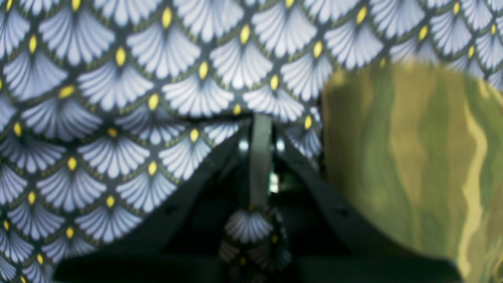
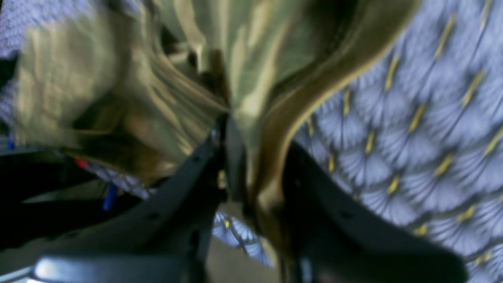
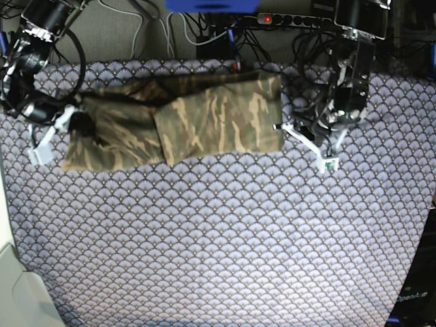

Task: Fold the T-shirt properly
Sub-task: 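Lift the strip's end with the right gripper and fold it toward the left gripper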

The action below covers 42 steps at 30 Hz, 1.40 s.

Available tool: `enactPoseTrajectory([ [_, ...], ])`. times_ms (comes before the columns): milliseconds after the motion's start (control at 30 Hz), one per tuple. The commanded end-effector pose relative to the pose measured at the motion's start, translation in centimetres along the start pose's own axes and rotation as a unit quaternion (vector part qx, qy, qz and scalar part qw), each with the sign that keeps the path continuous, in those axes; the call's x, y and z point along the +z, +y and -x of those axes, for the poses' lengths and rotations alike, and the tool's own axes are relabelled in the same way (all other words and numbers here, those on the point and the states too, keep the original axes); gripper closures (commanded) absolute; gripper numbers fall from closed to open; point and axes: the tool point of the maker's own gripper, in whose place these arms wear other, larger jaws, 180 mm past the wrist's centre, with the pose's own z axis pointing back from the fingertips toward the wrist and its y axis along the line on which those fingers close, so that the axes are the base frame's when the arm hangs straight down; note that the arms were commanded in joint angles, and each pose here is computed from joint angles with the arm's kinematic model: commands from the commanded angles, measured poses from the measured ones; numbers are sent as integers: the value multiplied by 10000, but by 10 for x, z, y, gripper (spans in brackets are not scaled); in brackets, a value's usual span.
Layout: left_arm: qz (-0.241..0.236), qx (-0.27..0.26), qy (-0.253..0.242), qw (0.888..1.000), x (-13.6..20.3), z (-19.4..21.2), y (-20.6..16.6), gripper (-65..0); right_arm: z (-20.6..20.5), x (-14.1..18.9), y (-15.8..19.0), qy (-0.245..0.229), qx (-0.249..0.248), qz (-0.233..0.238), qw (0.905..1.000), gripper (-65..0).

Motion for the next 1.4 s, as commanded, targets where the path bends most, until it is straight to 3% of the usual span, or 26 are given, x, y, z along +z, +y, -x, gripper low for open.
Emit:
enactPoseTrajectory([
  [0,-111,15,402,9991,-4,20,5,-5,-25,10,10,-387,306,-57,9988,0],
  [167,-25,-20,257,9997,1,12,-2,-5,-55,23,55,-952,929,-390,9903,0],
  [367,162,21,124,9998,7,4,-17,-5,-41,4,89,-688,1078,-868,9880,0],
  [667,535,198,78,9983,9,4,-53,-5,-41,-5,104,-708,1084,-1089,9856,0],
  [967,554,158,-69,9983,12,-8,-54,-5,-52,-27,160,-812,1250,-1832,9717,0],
  [1133,537,157,-66,9984,12,-8,-52,-5,-51,-36,192,-716,1455,-2250,9608,0],
  [1367,550,151,-93,9983,14,-9,-53,-5,-23,-61,216,-112,1421,-2775,9501,0],
])
